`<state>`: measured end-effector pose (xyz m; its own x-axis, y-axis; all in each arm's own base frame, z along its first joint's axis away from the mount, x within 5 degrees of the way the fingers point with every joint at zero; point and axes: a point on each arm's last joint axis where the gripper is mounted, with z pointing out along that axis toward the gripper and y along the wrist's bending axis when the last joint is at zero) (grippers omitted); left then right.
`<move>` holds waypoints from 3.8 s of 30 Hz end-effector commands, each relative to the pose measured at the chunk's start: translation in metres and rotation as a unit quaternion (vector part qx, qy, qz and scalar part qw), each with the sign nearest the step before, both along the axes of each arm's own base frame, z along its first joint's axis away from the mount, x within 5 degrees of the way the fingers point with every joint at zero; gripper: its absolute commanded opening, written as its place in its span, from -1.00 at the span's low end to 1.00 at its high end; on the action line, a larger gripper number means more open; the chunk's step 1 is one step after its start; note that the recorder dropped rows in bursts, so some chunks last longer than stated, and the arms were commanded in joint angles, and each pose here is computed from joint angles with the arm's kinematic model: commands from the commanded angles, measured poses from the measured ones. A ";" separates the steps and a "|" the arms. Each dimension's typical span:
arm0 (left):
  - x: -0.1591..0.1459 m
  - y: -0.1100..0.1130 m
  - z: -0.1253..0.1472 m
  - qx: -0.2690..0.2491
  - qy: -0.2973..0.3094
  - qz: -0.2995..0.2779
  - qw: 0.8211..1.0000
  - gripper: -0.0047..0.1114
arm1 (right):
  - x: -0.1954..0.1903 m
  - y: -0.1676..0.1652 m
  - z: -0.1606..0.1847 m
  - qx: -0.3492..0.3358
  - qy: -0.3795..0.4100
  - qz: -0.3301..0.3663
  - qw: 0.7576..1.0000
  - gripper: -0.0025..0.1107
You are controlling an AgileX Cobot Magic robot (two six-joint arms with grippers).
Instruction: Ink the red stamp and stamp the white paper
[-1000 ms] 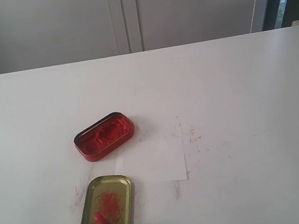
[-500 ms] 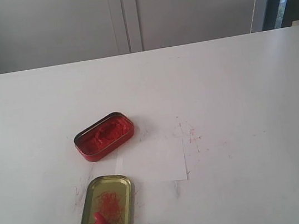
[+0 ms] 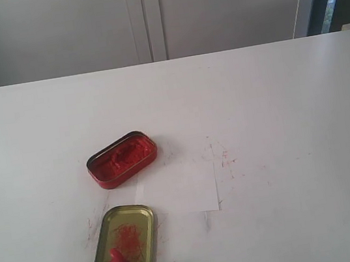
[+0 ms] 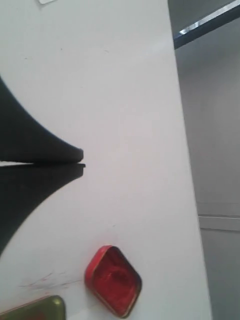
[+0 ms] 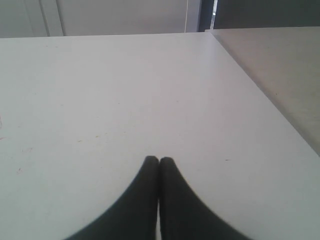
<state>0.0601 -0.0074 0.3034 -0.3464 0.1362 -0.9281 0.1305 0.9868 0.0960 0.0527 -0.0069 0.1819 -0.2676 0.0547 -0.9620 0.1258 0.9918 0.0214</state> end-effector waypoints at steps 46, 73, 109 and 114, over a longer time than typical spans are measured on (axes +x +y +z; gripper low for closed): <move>0.071 -0.106 -0.017 0.166 0.317 -0.490 0.795 -0.92 | 0.000 0.000 0.000 -0.002 -0.007 0.002 1.000 -0.96; 0.047 -0.144 -0.022 0.264 0.245 -0.652 0.667 -0.92 | 0.000 0.000 0.000 0.016 -0.009 -0.003 1.000 -0.96; 0.127 -0.190 -0.070 0.505 0.143 -0.743 0.415 -0.73 | 0.000 0.000 0.000 0.016 -0.009 -0.003 1.000 -0.96; 0.132 -0.194 -0.076 0.509 0.133 -0.738 0.423 -0.33 | 0.000 0.000 0.000 0.016 -0.009 -0.003 1.000 -0.96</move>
<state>0.1935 -0.1999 0.2288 0.7342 0.6742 -0.0794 0.6769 -0.7181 0.1618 0.0527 -0.0069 0.1819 -0.2636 0.0851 -0.9609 0.1339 0.9897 0.0508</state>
